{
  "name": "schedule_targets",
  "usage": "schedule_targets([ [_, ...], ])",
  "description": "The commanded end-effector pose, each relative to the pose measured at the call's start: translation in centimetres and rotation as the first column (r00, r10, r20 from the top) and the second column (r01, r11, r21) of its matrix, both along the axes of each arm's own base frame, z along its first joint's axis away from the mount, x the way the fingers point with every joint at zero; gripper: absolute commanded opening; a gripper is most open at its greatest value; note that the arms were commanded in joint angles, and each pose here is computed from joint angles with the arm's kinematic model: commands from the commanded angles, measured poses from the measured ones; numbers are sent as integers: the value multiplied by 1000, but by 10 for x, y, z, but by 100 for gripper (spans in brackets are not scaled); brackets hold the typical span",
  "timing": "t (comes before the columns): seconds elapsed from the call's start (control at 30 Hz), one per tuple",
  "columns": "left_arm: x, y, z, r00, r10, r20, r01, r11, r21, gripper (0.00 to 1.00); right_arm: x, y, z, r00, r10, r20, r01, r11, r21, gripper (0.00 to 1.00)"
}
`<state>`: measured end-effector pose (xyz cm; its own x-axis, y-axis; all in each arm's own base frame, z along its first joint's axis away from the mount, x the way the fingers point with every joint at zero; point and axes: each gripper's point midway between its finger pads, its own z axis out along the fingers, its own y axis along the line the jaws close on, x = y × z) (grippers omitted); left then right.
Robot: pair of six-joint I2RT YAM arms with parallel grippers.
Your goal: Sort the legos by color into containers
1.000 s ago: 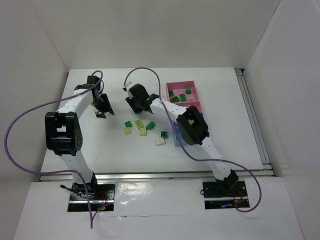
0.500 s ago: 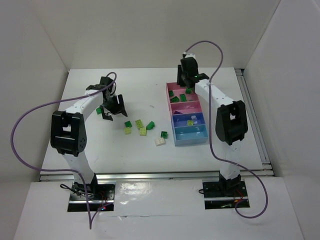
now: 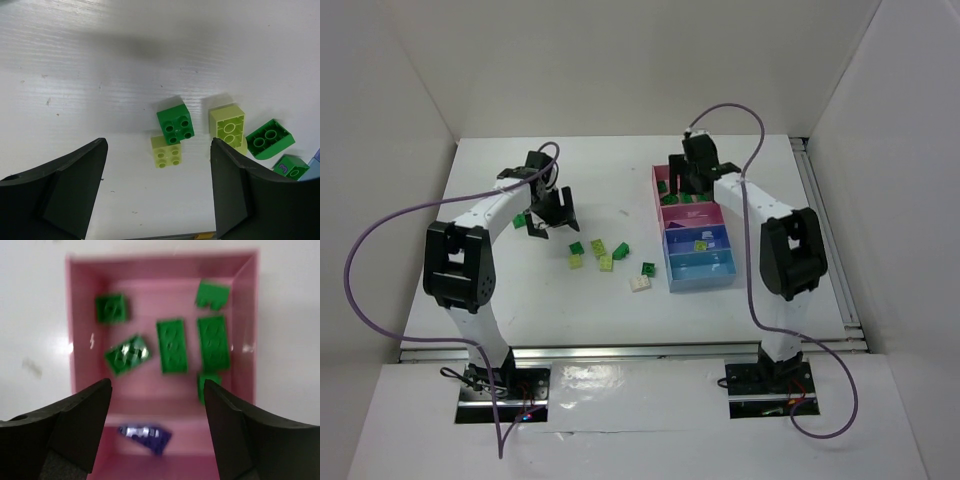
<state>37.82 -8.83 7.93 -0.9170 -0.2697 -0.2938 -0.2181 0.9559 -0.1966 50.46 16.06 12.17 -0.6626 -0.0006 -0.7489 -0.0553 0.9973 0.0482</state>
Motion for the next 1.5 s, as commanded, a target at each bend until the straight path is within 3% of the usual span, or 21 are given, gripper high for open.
schedule_targets([
  [0.0,4,0,16,999,-5,35,4,1000,13,87,-51,50,64,974,190,126,-195,980,29,76],
  [0.07,7,-3,20,999,1,41,0,1000,-5,87,-84,66,66,960,263,92,-267,963,38,72],
  [0.2,7,-2,32,997,2,73,-1,1000,-8,87,-159,107,40,900,435,-23,-434,900,38,72],
  [0.3,5,-2,32,997,2,73,-1,1000,-8,87,-216,134,28,850,526,-40,-524,851,41,72],
  [0.37,2,-2,29,998,2,62,-1,1000,-6,86,-243,149,16,824,563,-66,-557,826,87,75],
  [0.53,-1,-1,26,998,2,61,-1,1000,-6,86,-275,155,-23,812,542,-217,-526,840,133,88],
  [0.7,-7,-2,21,999,8,47,-8,1000,-16,86,-278,147,-66,808,472,-352,-486,872,56,94],
  [1.03,-6,-2,19,999,8,50,-8,1000,-17,86,-265,150,-87,831,430,-354,-457,889,7,94],
  [1.13,-6,-2,19,999,8,50,-8,1000,-17,86,-263,154,-90,826,444,-346,-468,884,16,90],
  [1.47,-6,-1,19,999,12,52,-11,1000,-9,85,-281,193,-76,682,671,-290,-664,735,137,84],
])
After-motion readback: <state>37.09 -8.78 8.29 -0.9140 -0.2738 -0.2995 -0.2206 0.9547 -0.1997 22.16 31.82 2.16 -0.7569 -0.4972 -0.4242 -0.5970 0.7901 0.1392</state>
